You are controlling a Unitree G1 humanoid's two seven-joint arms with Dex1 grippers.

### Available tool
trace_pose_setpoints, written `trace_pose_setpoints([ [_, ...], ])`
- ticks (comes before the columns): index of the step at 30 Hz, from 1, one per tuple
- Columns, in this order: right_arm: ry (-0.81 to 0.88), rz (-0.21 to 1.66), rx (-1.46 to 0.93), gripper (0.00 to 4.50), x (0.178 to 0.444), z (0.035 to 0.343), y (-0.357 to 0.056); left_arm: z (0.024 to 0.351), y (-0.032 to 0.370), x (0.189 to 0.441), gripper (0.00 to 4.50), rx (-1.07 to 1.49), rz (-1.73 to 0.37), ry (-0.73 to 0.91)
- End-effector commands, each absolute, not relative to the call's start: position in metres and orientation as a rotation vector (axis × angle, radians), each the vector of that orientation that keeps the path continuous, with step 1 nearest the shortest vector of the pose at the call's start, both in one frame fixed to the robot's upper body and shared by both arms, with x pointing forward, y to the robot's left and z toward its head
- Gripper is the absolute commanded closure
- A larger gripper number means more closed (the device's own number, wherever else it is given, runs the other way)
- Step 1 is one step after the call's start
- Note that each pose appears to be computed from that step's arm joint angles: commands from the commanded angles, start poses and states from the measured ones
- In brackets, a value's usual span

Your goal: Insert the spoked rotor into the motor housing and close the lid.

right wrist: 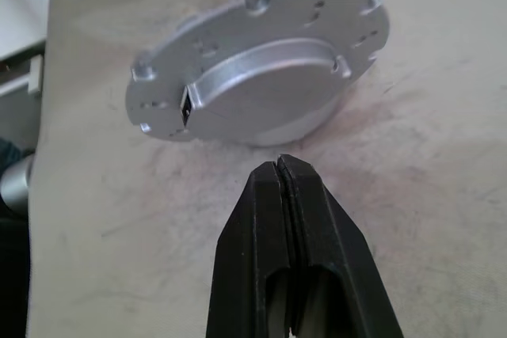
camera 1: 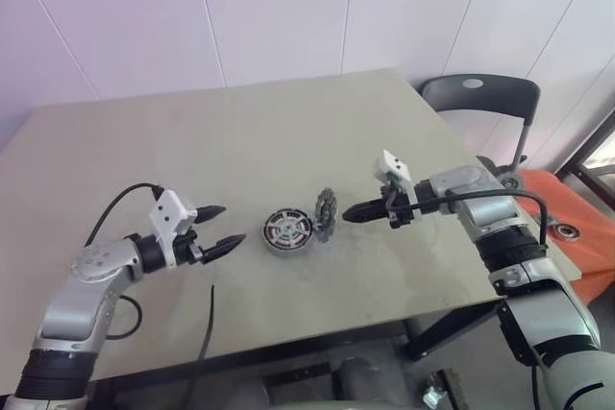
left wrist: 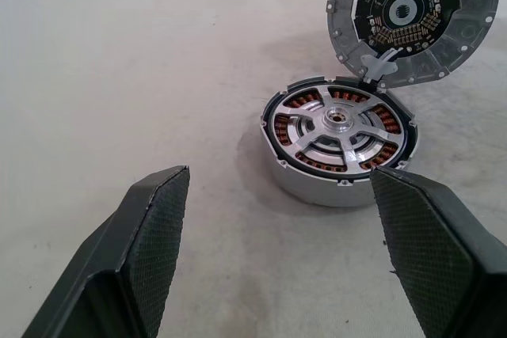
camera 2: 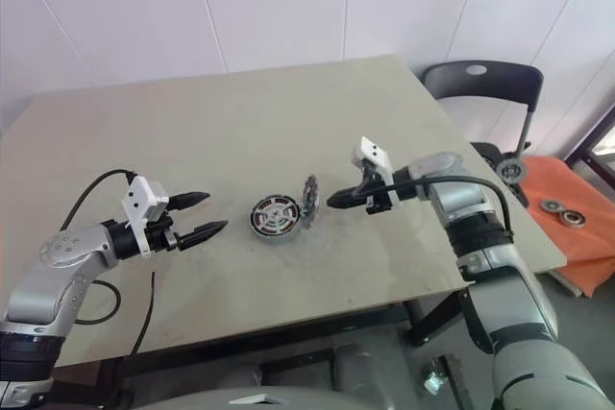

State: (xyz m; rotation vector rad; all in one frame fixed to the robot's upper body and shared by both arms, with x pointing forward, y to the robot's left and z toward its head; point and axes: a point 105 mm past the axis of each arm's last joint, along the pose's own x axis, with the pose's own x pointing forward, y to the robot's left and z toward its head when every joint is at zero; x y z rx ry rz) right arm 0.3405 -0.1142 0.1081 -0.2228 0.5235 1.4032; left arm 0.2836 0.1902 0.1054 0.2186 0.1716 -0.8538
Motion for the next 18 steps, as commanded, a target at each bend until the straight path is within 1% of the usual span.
trace_pose_setpoints([
  [1, 0.463, 1.441, -0.268, 4.48, 0.347, 0.128, -0.106, 0.116, 0.193, 0.286, 0.62, 0.233, -0.842, 0.137],
  [5, 0.457, 1.462, -0.282, 4.48, 0.351, 0.134, -0.1, 0.116, 0.193, 0.287, 0.62, 0.233, -0.843, 0.136],
  [11, 0.466, 1.505, -0.311, 4.48, 0.351, 0.137, -0.095, 0.116, 0.193, 0.286, 0.62, 0.233, -0.841, 0.136],
  [18, 0.489, 1.555, -0.246, 4.48, 0.345, 0.148, -0.096, 0.115, 0.193, 0.285, 0.62, 0.228, -0.833, 0.137],
])
